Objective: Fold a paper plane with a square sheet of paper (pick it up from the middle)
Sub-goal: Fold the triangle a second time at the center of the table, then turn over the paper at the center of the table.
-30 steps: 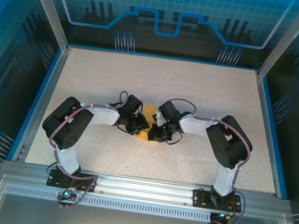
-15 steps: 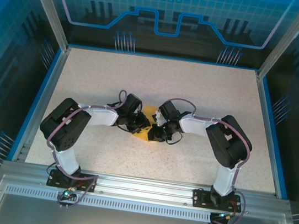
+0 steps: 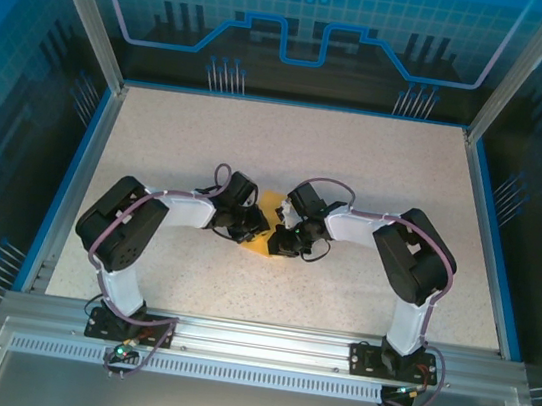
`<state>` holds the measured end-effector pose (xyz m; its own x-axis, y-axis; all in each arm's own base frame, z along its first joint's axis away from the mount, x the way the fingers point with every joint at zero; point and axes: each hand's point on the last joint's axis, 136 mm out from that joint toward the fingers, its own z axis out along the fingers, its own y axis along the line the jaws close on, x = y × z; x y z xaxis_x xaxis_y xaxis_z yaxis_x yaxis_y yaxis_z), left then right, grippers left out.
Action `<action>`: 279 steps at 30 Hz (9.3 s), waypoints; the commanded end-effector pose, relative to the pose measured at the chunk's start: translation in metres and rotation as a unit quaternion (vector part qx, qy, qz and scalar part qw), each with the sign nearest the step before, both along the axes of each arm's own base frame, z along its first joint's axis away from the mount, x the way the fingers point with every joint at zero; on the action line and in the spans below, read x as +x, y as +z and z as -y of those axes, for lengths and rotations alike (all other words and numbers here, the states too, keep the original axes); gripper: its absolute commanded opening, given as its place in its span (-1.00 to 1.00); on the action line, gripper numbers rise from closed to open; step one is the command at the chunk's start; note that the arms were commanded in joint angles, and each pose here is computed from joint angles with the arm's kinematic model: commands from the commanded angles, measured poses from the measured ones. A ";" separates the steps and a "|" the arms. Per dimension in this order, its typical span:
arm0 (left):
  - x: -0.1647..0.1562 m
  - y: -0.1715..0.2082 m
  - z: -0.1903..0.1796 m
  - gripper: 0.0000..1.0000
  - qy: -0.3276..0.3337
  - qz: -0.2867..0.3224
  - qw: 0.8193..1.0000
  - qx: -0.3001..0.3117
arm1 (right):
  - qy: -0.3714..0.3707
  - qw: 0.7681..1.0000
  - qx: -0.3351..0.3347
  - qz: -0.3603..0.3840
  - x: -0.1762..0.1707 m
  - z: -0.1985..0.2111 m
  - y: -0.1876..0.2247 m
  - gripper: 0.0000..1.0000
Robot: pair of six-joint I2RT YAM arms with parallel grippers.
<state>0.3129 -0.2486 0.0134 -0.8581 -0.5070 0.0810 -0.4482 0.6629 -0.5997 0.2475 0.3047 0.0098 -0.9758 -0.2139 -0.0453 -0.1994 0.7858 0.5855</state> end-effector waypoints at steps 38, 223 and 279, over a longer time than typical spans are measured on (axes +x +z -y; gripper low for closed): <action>-0.022 -0.033 -0.026 -0.75 0.027 -0.058 0.997 0.053 | -0.078 0.994 -0.047 0.058 0.075 0.013 0.003 -0.82; 0.011 -0.040 -0.042 -0.94 -0.052 0.031 0.998 0.014 | -0.017 1.000 -0.013 -0.015 0.048 -0.035 -0.004 -0.99; 0.030 0.046 -0.021 -0.09 -0.002 0.090 0.993 -0.078 | -0.032 0.994 -0.052 0.092 0.082 0.015 0.036 -0.62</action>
<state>0.3535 -0.2293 0.0685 -0.8779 -0.4774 -0.0366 -0.2730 0.5619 -0.7808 0.3279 0.2969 0.0532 -0.9599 -0.1541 -0.2342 -0.2527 0.8374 0.4847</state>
